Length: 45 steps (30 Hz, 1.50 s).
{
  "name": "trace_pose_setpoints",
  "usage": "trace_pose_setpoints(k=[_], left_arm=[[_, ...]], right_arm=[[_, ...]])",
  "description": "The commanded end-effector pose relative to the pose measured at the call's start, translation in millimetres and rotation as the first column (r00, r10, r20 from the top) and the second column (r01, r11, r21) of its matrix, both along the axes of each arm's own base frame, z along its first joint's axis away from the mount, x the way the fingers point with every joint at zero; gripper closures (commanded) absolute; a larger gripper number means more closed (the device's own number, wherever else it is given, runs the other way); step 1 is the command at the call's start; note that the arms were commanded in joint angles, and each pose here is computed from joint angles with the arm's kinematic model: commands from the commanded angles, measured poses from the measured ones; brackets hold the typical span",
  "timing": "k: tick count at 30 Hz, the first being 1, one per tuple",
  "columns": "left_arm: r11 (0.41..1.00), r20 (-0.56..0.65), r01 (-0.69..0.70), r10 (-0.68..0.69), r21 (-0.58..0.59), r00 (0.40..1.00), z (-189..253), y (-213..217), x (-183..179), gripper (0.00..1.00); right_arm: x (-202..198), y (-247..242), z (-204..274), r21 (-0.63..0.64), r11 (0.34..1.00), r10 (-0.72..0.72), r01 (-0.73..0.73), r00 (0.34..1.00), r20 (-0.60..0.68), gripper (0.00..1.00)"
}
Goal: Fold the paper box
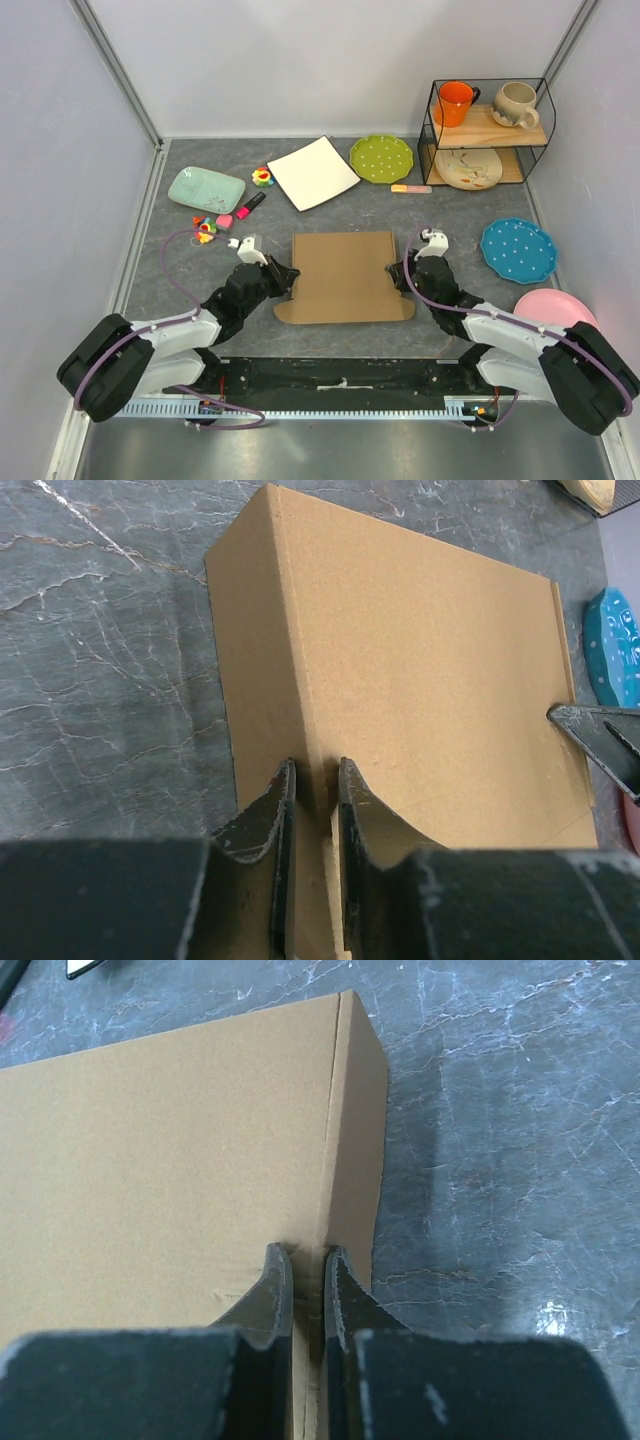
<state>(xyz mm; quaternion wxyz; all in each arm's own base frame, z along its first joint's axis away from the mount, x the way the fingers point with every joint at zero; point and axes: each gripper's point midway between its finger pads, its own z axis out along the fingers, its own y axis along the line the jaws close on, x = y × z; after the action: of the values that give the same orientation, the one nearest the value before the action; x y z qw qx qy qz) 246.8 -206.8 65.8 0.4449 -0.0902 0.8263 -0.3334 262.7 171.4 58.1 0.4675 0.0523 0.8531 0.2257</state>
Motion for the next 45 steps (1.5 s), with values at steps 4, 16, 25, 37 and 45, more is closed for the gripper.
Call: trace_pose_setpoints(k=[4, 16, 25, 37, 45], left_arm=[[0.992, -0.073, 0.128, -0.126, 0.011, 0.989, 3.1, -19.3, -31.9, 0.86], [0.992, -0.033, 0.128, -0.128, -0.013, 0.991, 22.1, -11.4, -39.1, 0.44], [0.986, -0.114, 0.164, -0.164, -0.012, 0.98, -19.5, -7.1, -58.7, 0.7], [0.997, -0.06, 0.064, -0.061, 0.047, 0.996, -12.5, 1.4, -33.2, 0.79], [0.996, -0.019, 0.047, -0.046, 0.073, 0.999, 14.5, -5.4, -7.6, 0.69]], right_arm=[[-48.6, 30.8, -15.9, 0.029, 0.984, 0.178, -0.175, 0.974, -0.143, 0.63], [-48.2, 11.9, 2.9, -0.001, 0.993, 0.115, -0.116, 0.988, -0.098, 0.24], [-62.4, 15.1, -19.1, 0.034, 0.988, 0.155, -0.151, 0.977, -0.144, 0.53], [-46.8, 25.9, -26.6, 0.07, 0.992, 0.114, -0.105, 0.983, -0.146, 0.65], [-19.4, 28.5, 1.9, 0.009, 0.998, 0.065, -0.064, 0.994, -0.092, 0.31]])
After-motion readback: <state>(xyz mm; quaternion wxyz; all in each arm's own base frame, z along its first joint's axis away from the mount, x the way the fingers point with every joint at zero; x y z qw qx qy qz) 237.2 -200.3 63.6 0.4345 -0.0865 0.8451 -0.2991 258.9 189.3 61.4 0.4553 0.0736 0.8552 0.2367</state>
